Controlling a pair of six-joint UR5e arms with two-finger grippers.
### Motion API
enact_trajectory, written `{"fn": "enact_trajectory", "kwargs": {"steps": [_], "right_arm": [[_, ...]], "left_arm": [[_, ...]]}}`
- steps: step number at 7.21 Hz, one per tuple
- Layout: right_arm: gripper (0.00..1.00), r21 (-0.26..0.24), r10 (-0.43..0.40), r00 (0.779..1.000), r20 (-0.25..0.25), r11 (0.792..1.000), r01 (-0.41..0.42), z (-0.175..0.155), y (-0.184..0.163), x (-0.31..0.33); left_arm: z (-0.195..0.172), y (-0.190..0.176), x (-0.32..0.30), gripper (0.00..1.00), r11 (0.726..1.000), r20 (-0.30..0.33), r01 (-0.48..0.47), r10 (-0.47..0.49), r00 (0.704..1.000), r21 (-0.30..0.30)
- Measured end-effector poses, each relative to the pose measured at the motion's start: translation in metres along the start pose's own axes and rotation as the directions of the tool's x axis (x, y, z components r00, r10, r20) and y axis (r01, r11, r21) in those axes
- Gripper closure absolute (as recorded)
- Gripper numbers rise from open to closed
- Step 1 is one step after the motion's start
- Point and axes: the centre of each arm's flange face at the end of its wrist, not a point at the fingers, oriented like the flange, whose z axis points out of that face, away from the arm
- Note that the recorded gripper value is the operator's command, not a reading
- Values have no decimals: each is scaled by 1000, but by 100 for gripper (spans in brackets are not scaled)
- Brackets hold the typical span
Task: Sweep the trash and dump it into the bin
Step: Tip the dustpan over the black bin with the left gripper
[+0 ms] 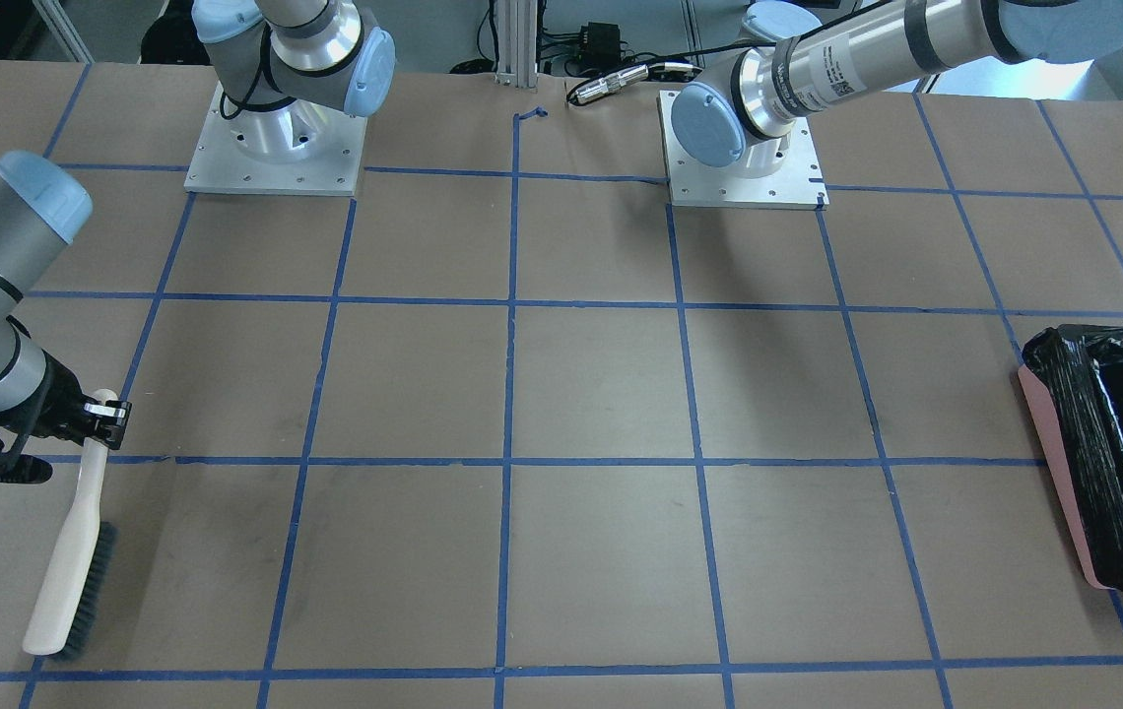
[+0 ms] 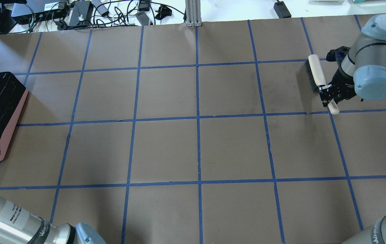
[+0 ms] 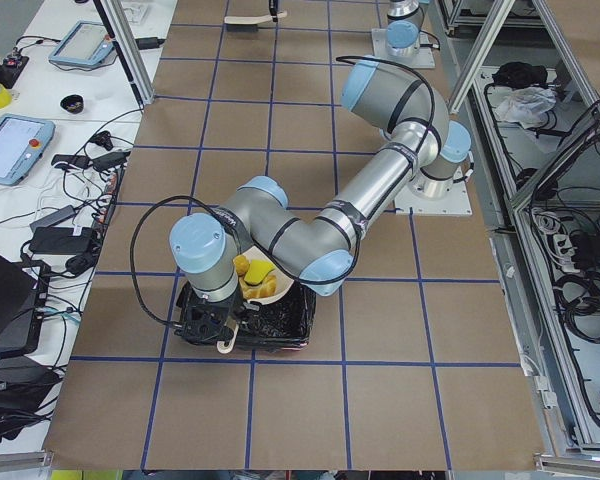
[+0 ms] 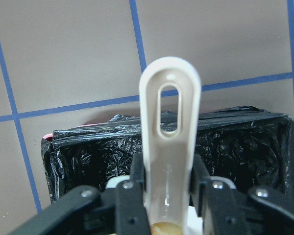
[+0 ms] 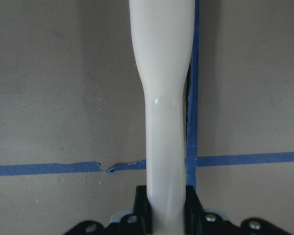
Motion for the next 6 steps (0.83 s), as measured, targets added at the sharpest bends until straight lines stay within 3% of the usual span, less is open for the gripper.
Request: {"fn": "enact_trajectory", "kwargs": {"steps": [2, 4, 6], "right_arm": [[69, 0, 8, 1000, -1, 1000, -8, 0, 0, 0], [60, 3, 18, 1000, 1, 1000, -18, -1, 0, 0], [43, 3, 16, 1000, 1, 1000, -16, 0, 0, 0]], "left_arm": [[10, -23, 3, 100, 1000, -5, 2, -2, 1000, 31], [23, -39, 8, 100, 997, -14, 5, -4, 1000, 80], [28, -47, 5, 100, 989, 27, 14, -18, 999, 147]]}}
